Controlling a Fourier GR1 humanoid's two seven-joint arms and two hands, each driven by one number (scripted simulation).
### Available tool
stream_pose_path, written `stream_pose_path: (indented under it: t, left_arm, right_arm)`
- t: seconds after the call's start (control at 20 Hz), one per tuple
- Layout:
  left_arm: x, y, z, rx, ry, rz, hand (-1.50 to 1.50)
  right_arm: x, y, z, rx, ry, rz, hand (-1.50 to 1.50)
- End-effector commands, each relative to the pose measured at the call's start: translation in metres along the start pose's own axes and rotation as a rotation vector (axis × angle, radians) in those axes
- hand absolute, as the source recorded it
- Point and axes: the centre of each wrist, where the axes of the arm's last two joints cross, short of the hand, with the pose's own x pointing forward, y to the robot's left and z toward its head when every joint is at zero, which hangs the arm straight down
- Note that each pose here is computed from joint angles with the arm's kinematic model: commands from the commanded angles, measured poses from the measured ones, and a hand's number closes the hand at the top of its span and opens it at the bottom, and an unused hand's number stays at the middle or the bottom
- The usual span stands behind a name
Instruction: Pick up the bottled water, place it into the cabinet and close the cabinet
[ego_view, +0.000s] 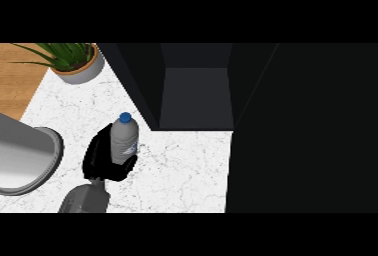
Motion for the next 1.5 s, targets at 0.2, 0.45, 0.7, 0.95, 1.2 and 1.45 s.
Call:
stream_pose_path:
  t: [0.2,0.45,0.7,0.95,1.2,1.45]
  left_arm:
    - [0.027,-0.076,-0.051,-0.03,-0.038,-0.08,1.5]
    - [0.028,-0.113,-0.07,-0.034,-0.044,-0.136,1.5]
    - [0.03,-0.15,-0.087,-0.026,-0.056,-0.221,1.5]
    - [0.042,-0.181,-0.111,-0.015,-0.102,-0.323,1.5]
    - [0.051,-0.191,-0.128,0.04,-0.118,-0.4,1.5]
    - [0.055,-0.178,-0.137,0.092,-0.164,-0.486,1.5]
  right_arm:
    - [0.024,-0.001,-0.001,0.034,0.005,-0.005,-1.5]
    - [0.003,0.018,-0.008,0.017,0.016,-0.021,-1.5]
    - [0.014,0.007,-0.006,0.013,0.0,-0.019,-1.5]
    - [-0.011,0.008,-0.019,0.022,-0.006,-0.038,-1.5]
    - [0.006,-0.002,-0.018,0.028,-0.01,-0.03,-1.5]
    - [0.001,0.007,-0.018,0.034,-0.008,-0.04,-1.5]
